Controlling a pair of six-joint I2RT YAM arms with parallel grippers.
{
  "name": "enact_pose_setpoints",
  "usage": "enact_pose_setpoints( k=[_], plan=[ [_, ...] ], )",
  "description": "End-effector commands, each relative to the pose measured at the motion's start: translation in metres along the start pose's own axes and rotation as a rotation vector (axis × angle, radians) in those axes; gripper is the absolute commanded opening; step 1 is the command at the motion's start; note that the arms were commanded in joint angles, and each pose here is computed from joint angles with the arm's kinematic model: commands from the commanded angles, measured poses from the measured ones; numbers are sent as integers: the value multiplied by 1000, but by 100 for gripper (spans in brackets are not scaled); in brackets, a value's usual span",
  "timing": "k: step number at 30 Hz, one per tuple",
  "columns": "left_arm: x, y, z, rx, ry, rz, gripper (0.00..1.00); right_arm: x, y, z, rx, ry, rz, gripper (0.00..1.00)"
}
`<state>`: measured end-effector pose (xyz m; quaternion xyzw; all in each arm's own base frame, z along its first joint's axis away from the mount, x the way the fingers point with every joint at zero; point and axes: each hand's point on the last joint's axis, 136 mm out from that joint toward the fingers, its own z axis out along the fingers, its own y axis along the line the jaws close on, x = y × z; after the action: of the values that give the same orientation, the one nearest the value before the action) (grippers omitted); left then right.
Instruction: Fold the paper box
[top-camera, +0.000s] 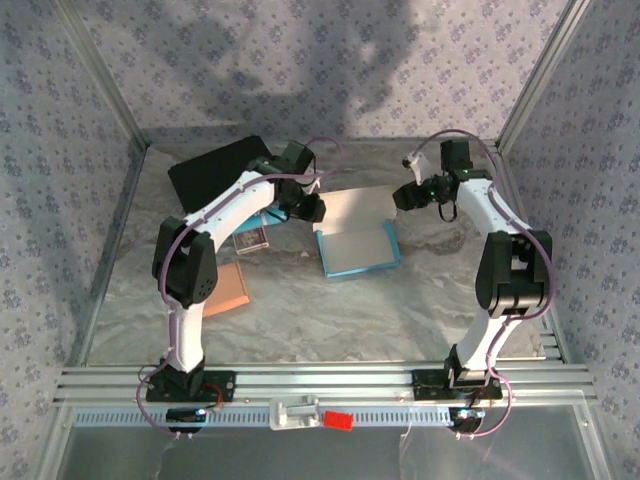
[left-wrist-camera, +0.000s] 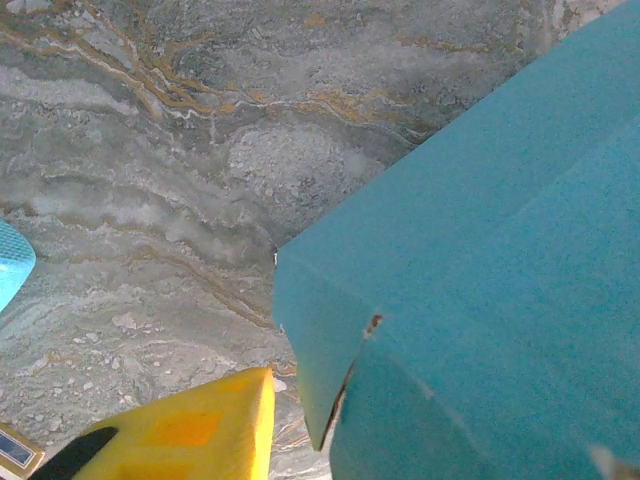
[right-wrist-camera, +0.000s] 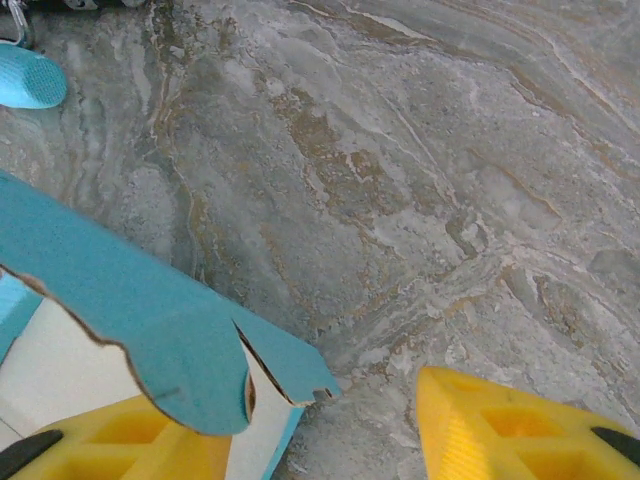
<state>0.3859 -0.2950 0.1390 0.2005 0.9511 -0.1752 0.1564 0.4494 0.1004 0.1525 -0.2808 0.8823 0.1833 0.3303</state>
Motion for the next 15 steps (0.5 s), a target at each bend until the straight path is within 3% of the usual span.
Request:
enact_pose_setpoints(
  k=[1,10,15],
  plan=[
    [-3,-2,-2,-8,5,5,32,-7,4,3,-33,-11,-14,47],
    [-4,-3,2,-3,11,3,25,-11,8,10,-41,-2,-16,42],
    [-7,-3,1,-8,8,3,19,-13,10,15,-34,16,-25,32]
  ],
)
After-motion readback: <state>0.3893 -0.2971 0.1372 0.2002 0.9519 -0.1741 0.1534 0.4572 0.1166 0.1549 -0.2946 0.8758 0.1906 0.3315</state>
